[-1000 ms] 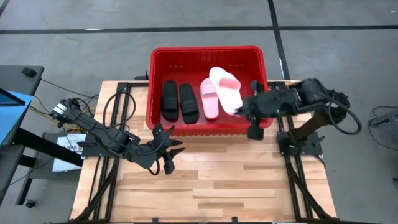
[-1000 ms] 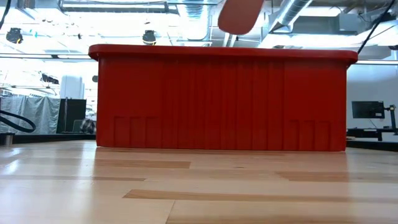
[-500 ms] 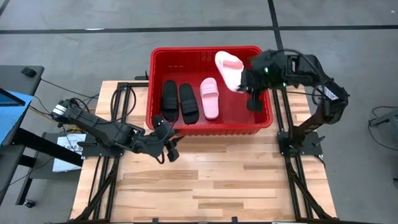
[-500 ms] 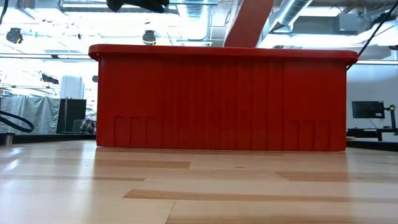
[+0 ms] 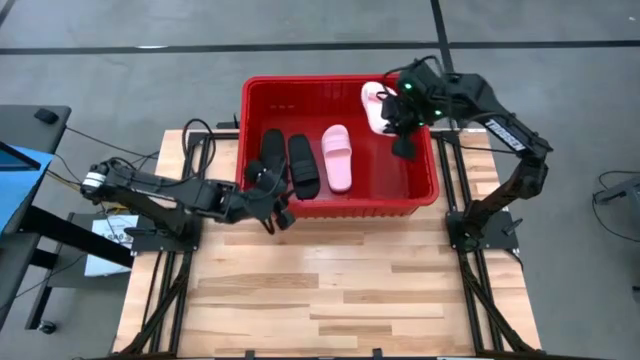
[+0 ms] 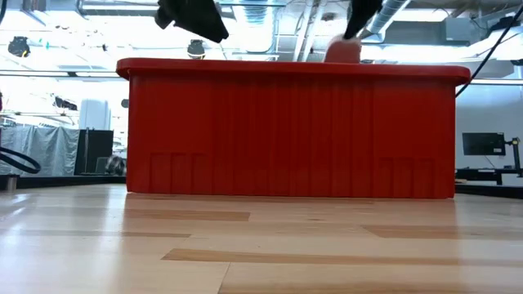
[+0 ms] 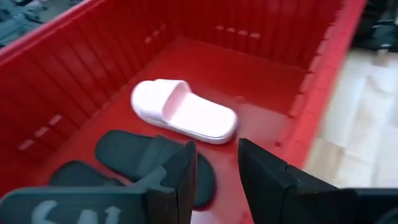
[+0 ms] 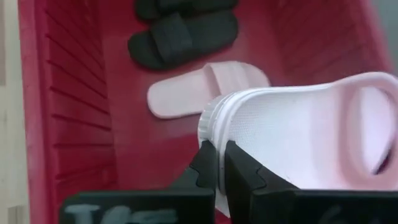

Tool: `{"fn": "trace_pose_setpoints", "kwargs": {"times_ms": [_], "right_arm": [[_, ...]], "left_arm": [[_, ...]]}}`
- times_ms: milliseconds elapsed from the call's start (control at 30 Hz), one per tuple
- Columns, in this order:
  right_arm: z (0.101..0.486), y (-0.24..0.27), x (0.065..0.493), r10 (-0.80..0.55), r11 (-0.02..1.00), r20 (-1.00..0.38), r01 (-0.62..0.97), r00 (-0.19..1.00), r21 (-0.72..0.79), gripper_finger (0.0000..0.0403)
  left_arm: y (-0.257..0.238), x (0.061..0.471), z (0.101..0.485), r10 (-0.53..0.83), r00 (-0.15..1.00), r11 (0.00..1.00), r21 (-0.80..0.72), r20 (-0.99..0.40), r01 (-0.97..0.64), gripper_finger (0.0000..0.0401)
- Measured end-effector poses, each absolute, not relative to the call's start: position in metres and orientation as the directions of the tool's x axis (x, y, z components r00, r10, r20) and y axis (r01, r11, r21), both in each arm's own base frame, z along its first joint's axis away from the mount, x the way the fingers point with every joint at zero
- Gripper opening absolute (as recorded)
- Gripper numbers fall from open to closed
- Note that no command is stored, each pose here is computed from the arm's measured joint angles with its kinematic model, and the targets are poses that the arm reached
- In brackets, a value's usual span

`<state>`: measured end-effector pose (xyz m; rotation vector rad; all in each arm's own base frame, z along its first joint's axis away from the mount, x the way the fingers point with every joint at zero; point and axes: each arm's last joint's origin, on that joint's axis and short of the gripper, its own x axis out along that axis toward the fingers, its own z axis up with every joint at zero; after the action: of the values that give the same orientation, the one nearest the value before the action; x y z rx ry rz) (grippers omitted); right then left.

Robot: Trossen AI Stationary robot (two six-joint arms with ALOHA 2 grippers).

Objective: Pick and place slides into bin
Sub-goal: Put the pink slide into the red bin

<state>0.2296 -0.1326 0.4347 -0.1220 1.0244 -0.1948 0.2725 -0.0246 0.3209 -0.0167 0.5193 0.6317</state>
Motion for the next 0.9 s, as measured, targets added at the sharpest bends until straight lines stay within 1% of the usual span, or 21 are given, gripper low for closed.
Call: {"fn": "trace_pose_setpoints", "kwargs": {"times_ms": [100,367,900], "right_arm": [[0.413,-0.146,0.236,-0.190,0.982,-0.841,0.097,0.507,-0.164,0.0000],[0.359,-0.170,0.239,-0.183,0.983,-0.877,0.112,0.444,-0.148,0.0000],[0.311,-0.178,0.243,-0.161,0.987,-0.888,0.093,0.431,-0.134,0.0000]], "left_arm": [[-0.015,0.273,0.321,0.584,0.664,0.794,0.156,-0.468,-0.588,0.0108],[0.001,0.274,0.321,0.618,0.631,0.767,0.183,-0.470,-0.615,0.0108],[0.015,0.273,0.321,0.646,0.600,0.738,0.185,-0.472,-0.650,0.0108]]}}
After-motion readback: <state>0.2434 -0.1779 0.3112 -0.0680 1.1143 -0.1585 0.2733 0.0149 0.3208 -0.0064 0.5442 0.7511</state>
